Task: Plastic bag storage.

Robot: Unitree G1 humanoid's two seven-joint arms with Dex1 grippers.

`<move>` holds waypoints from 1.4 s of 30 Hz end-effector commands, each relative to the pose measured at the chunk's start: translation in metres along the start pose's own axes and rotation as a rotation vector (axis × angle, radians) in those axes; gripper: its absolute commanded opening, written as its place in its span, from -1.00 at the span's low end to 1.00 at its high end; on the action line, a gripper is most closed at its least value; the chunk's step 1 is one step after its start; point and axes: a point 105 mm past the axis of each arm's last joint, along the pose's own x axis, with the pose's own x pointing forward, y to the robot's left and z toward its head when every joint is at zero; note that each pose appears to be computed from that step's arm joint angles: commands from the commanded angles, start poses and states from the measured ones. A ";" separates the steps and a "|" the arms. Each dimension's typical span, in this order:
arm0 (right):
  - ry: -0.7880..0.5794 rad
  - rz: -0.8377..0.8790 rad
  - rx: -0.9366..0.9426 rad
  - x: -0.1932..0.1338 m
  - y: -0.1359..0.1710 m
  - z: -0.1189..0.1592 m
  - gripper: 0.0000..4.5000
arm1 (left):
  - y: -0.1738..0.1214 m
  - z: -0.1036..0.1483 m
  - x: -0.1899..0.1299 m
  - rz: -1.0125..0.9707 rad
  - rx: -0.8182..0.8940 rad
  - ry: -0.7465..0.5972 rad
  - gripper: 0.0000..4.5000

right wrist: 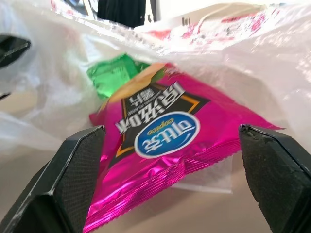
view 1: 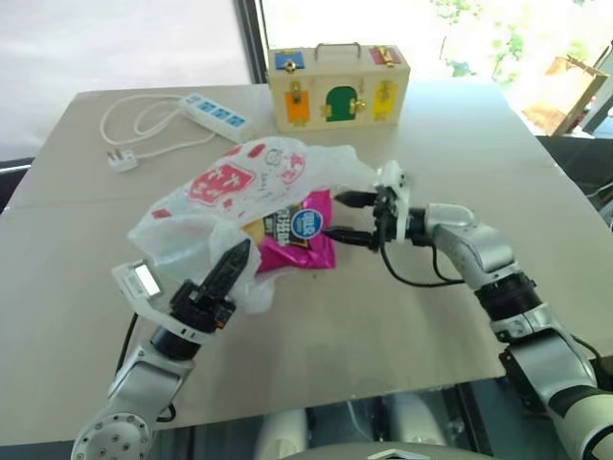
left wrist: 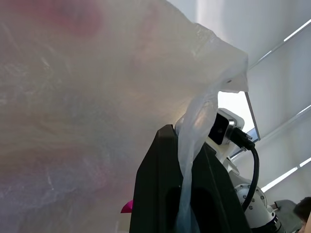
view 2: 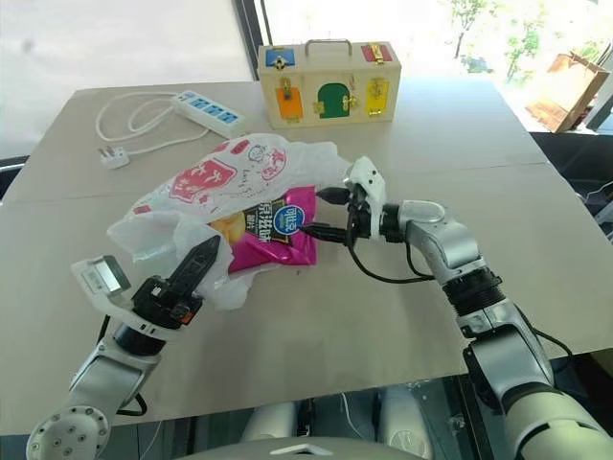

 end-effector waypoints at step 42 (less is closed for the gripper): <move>-0.041 -0.368 -0.290 0.019 -0.078 0.014 -0.98 | -0.010 -0.004 0.003 -0.013 0.029 -0.006 -1.00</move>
